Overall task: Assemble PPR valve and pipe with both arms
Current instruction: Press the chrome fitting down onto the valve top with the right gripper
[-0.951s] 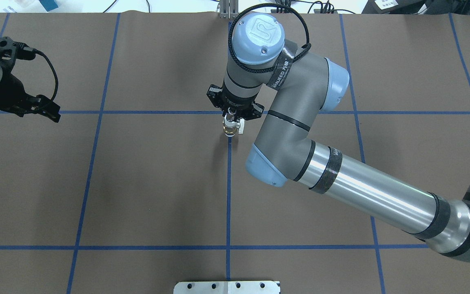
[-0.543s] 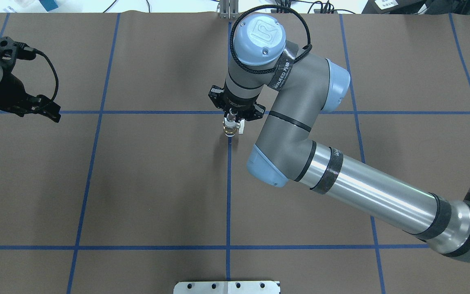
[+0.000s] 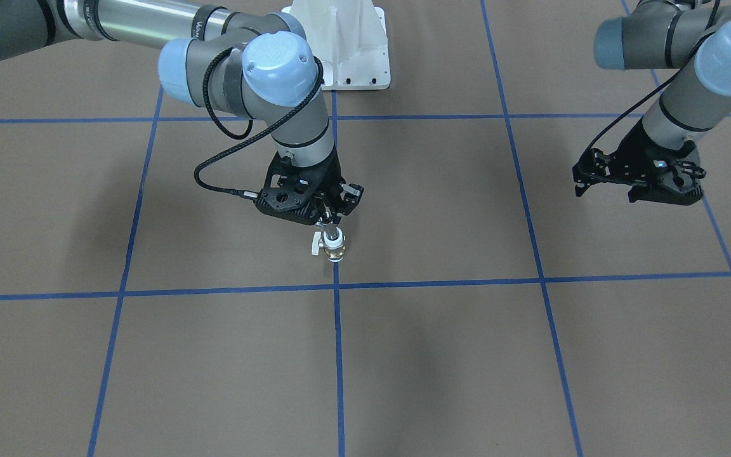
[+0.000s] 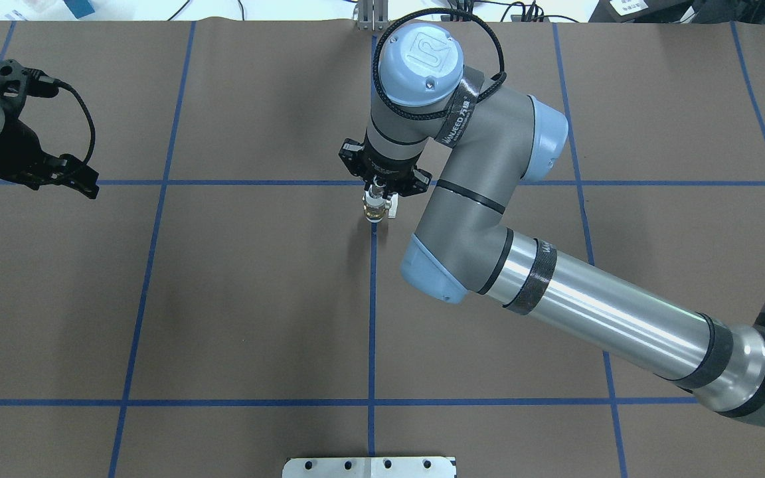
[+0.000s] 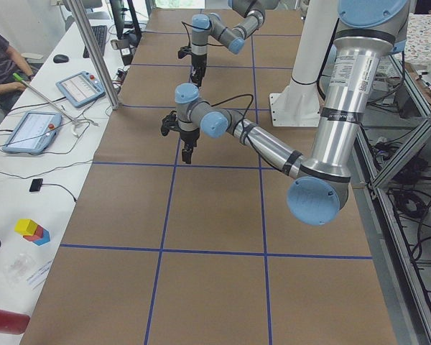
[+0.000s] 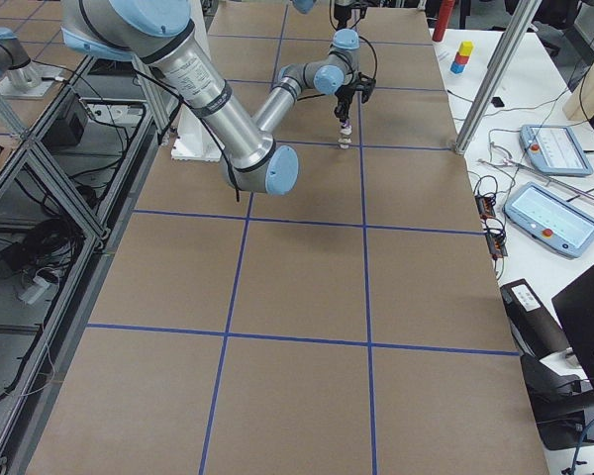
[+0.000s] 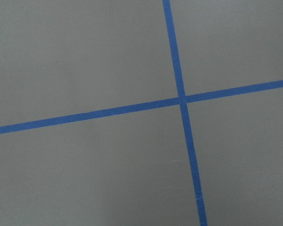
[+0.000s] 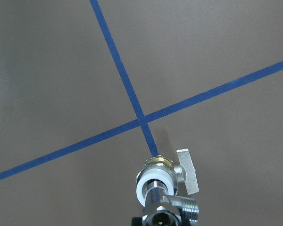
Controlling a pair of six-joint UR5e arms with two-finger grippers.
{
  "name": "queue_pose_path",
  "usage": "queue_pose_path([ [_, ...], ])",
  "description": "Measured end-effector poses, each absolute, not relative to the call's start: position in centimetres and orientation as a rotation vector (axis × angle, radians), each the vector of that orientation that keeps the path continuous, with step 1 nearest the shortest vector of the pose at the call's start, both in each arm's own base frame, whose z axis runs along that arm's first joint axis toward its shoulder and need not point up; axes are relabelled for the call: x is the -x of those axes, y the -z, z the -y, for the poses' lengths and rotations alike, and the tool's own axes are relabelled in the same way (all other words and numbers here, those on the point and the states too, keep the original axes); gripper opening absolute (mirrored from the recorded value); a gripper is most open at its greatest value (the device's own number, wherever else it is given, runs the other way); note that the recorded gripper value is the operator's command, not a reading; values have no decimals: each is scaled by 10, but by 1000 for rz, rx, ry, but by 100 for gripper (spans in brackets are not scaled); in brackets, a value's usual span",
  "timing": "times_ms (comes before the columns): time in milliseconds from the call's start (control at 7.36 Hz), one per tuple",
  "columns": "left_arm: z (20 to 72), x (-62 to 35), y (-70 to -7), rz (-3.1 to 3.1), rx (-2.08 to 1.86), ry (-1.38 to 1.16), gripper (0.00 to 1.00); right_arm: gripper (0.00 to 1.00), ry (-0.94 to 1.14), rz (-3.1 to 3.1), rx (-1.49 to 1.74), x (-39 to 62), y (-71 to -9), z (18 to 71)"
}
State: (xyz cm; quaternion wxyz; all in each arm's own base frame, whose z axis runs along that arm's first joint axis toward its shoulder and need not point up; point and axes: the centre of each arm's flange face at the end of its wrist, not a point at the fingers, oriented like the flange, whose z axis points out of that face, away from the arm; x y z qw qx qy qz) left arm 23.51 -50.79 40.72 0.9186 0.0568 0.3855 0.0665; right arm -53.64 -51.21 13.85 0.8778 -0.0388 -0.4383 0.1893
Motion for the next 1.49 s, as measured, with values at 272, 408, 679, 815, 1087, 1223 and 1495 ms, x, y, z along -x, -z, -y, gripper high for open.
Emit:
queue_pose_path([
  [272,508,-235,-407,-793,-117,-137,99,0,-395,911,82,538,-139,513],
  [408,508,-235,-408,-792,-116,-136,99,0,-395,909,83,539,-140,513],
  [679,507,-234,-409,-791,-115,-136,99,0,-395,909,83,541,-140,514],
  [815,507,-234,-409,-791,-115,-135,99,0,-396,907,84,542,-139,515],
  [1087,507,-234,-409,-790,-115,-135,99,0,-397,901,85,546,-139,518],
  [1223,507,-234,-409,-791,-115,-135,99,0,-397,898,86,548,-141,519],
  [1495,507,-235,-409,-791,-114,-136,99,0,-395,891,89,551,-144,519],
])
